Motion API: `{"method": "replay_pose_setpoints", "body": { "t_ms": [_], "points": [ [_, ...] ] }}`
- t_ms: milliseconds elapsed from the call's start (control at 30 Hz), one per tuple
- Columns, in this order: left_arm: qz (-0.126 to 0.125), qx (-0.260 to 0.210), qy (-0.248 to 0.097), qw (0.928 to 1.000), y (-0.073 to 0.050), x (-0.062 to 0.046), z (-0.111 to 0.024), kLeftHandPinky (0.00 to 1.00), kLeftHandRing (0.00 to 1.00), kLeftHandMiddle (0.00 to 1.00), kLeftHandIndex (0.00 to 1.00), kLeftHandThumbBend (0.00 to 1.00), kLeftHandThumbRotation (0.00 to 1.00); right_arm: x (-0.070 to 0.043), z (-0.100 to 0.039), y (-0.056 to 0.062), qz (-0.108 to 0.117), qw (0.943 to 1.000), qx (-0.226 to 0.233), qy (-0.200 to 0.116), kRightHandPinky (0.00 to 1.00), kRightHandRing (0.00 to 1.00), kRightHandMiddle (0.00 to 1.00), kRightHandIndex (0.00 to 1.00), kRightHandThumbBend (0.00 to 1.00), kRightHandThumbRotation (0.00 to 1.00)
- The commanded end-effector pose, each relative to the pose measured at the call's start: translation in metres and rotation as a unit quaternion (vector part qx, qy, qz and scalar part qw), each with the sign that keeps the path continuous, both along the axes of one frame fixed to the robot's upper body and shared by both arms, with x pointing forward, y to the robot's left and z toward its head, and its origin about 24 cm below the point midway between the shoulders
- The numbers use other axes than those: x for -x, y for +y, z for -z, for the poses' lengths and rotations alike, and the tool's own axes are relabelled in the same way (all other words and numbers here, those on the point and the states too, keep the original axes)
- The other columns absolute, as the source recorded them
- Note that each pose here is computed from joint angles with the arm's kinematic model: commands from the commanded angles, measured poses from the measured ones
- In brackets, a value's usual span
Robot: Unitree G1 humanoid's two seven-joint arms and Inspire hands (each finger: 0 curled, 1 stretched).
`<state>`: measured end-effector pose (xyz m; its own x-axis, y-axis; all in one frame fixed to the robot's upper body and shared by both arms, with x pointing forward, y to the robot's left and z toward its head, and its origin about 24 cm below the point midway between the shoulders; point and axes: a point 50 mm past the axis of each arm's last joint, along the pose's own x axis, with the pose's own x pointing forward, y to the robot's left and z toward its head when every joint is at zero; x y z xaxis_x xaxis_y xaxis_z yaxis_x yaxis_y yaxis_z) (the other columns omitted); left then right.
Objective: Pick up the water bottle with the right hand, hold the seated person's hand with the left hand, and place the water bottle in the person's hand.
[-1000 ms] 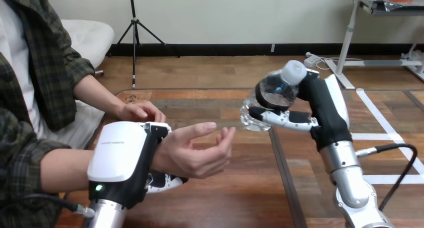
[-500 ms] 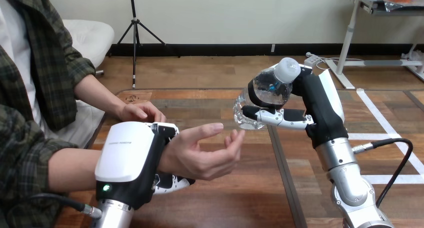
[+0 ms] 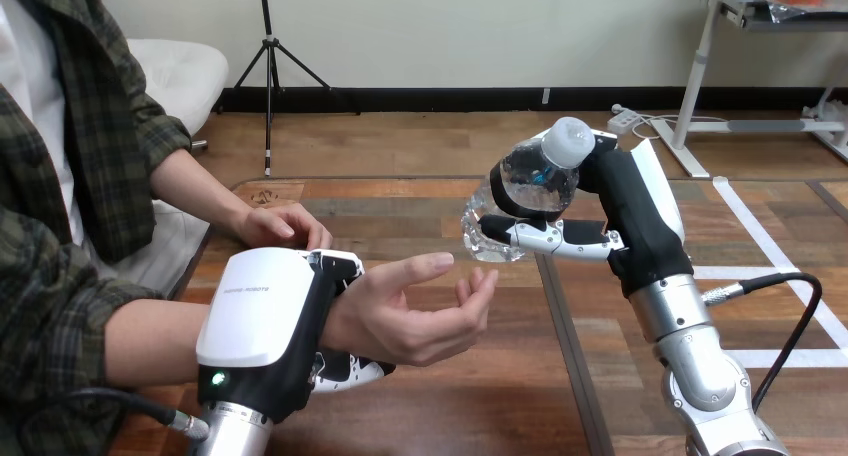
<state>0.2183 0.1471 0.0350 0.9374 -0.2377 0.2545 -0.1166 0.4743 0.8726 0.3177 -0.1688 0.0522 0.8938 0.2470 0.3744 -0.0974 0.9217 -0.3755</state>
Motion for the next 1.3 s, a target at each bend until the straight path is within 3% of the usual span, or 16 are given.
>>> {"method": "replay_pose_setpoints", "body": {
  "t_ms": [0, 1267],
  "points": [
    [0.052, 0.037, -0.029, 0.9976, -0.024, 0.0, -0.011, 0.23, 0.26, 0.3, 0.28, 0.87, 0.0, -0.01, -0.039, 0.009, -0.021, 0.9955, -0.028, -0.088, 0.39, 0.44, 0.48, 0.47, 0.71, 0.0],
    [0.048, 0.042, -0.024, 0.9977, -0.022, 0.003, -0.009, 0.22, 0.26, 0.29, 0.27, 0.9, 0.0, 0.005, -0.027, 0.019, -0.047, 0.995, -0.027, -0.084, 0.33, 0.39, 0.45, 0.46, 0.72, 0.0]
  ]
}}
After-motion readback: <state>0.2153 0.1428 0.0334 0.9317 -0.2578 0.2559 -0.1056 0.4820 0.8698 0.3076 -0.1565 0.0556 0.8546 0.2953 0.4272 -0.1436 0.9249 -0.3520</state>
